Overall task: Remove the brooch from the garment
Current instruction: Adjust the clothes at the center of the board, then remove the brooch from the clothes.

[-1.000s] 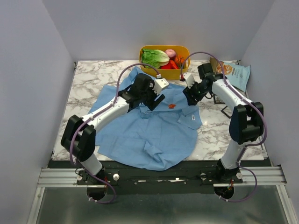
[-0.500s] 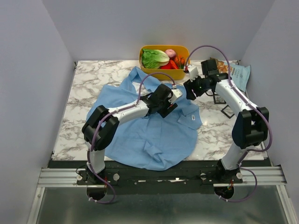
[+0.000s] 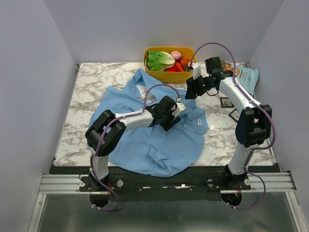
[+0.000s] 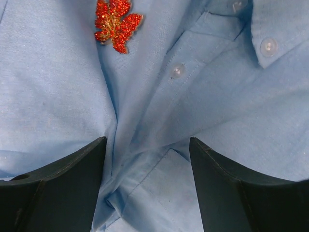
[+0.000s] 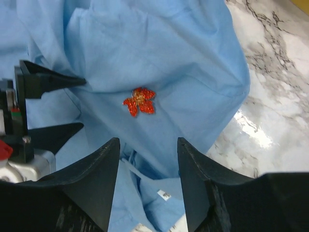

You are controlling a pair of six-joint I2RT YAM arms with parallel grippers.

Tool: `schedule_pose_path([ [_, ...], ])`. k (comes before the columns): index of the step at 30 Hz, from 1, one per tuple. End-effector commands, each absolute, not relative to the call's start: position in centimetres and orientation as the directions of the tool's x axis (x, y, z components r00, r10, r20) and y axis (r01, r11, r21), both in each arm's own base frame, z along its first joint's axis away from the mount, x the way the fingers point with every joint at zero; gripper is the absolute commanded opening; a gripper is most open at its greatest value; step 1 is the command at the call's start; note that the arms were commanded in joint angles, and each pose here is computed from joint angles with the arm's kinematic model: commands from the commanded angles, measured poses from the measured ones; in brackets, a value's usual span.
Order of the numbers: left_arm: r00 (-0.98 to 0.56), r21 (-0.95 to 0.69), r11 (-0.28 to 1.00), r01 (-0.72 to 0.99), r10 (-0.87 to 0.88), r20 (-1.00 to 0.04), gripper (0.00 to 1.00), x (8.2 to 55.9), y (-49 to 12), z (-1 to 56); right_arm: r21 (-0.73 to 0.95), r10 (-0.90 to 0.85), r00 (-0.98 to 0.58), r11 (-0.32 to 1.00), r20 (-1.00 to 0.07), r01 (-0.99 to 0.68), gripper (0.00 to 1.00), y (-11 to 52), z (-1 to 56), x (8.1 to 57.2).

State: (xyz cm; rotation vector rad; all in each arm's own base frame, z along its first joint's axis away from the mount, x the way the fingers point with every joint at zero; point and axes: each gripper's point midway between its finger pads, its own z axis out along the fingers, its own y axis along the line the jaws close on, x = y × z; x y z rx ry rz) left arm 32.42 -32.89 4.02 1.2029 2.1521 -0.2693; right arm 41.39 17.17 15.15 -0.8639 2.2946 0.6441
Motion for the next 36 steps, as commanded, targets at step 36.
schedule_pose_path([
  [36, -0.378, 0.096, 0.695, 0.713, 0.496, -0.782, 0.82, 34.7, -27.4, 10.5, 0.227, -0.517, -0.784, 0.764, -0.345, -0.604, 0.74, 21.6, 3.2, 39.7],
])
